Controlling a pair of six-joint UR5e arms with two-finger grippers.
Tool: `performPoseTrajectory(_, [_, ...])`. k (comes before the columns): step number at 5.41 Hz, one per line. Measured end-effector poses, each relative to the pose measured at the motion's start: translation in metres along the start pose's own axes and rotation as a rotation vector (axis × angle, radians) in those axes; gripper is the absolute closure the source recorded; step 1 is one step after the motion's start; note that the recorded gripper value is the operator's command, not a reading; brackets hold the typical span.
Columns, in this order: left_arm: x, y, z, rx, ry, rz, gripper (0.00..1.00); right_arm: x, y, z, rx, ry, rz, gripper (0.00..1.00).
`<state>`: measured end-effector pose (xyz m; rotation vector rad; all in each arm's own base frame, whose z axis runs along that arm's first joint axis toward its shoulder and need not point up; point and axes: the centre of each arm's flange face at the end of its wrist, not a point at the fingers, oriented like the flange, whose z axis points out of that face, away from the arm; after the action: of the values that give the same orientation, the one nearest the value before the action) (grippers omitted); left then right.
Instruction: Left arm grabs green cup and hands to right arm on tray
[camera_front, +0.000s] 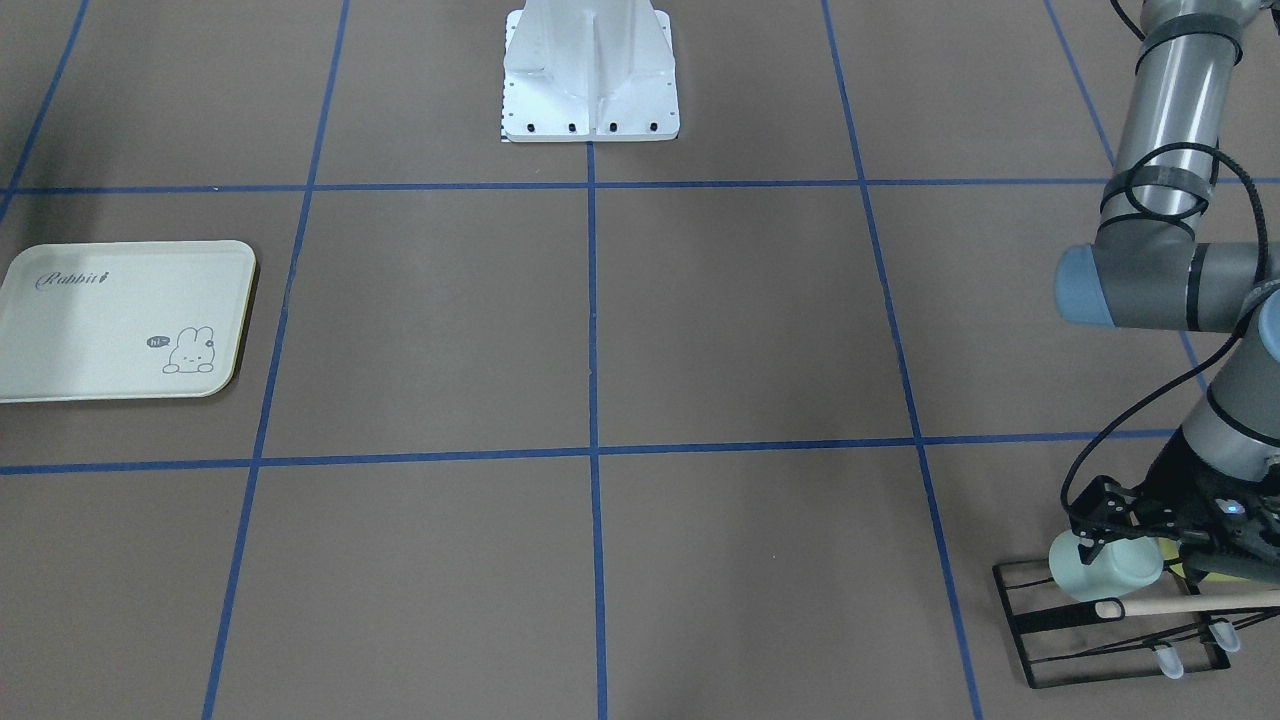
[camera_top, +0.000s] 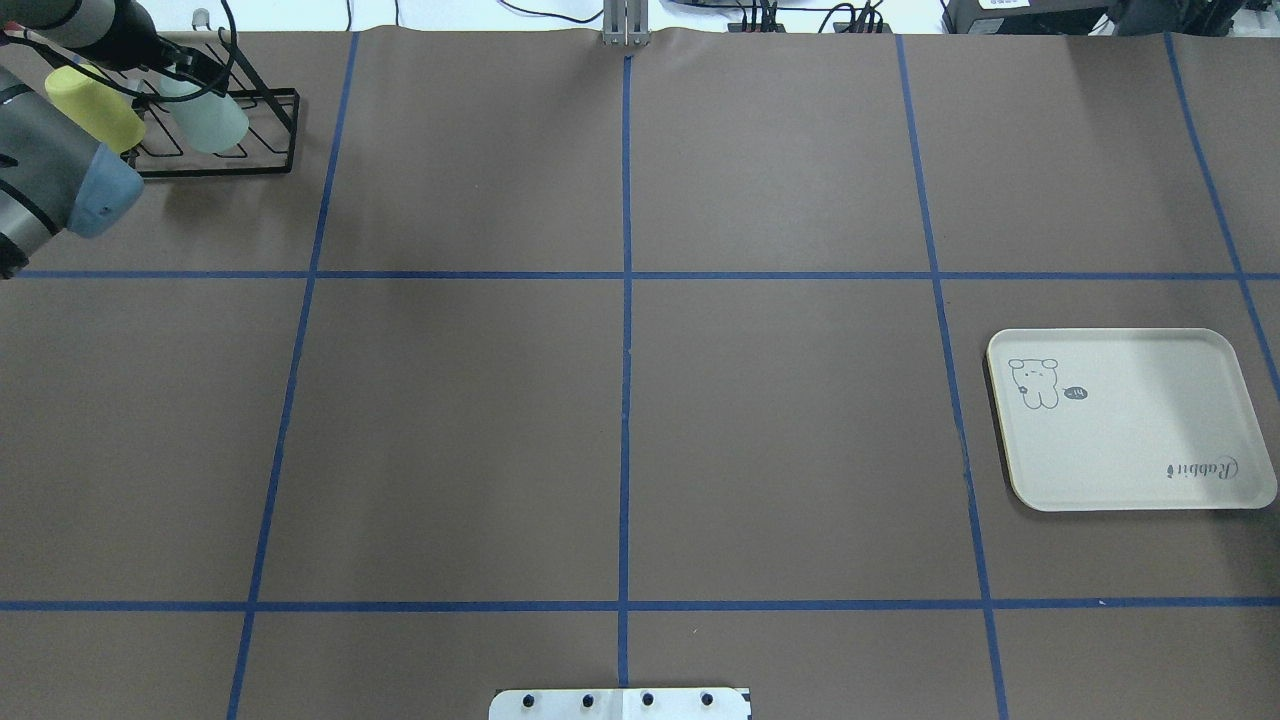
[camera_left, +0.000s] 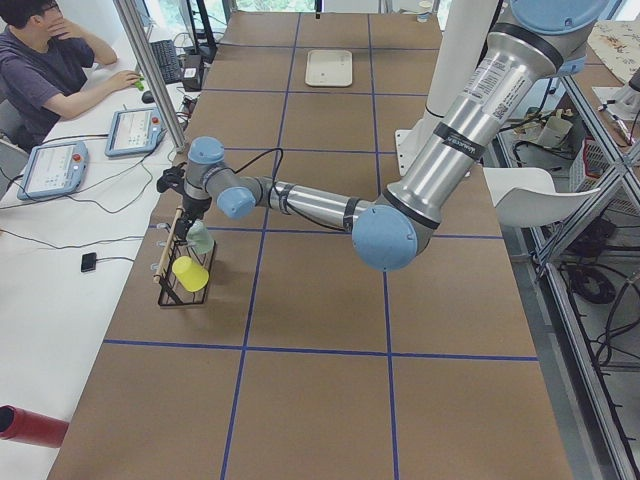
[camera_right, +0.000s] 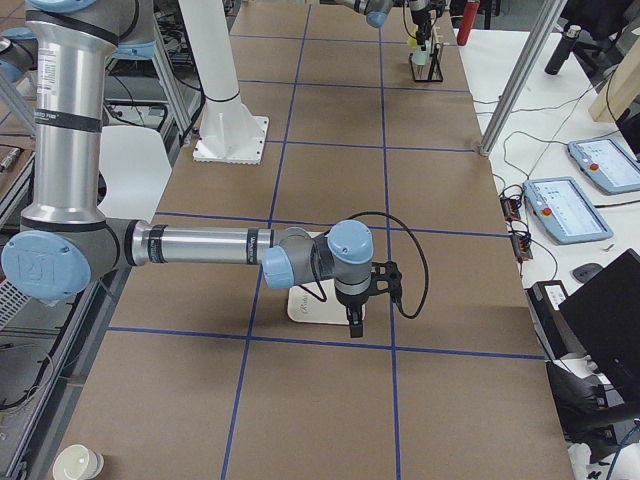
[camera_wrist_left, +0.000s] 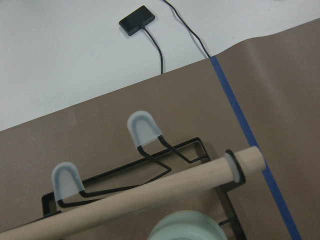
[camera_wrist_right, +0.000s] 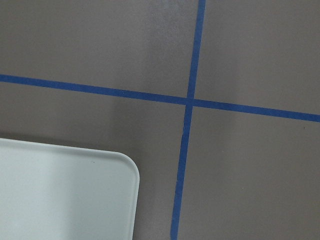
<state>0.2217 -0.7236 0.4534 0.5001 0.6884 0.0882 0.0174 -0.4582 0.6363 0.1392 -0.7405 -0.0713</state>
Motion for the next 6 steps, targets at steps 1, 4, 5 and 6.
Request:
performPoseTrajectory(1, [0.000,0.001,0.001,0.018,0.014,-0.051,0.00,0.000,0.000,0.000,0.000,0.000,0.000,0.00])
performPoseTrajectory(4, [0.003,0.007,0.011,0.015,0.022,-0.080,0.00,-0.001,0.000,0.001,-0.003,0.000,-0.001,0.00])
performPoseTrajectory(5, [0.004,0.008,0.013,0.013,0.023,-0.077,0.00,-0.001,0.000,0.001,-0.003,0.000,-0.001,0.00])
performPoseTrajectory(6, [0.005,0.008,0.013,0.013,0.024,-0.072,0.02,-0.001,0.000,0.001,-0.003,0.000,-0.001,0.00])
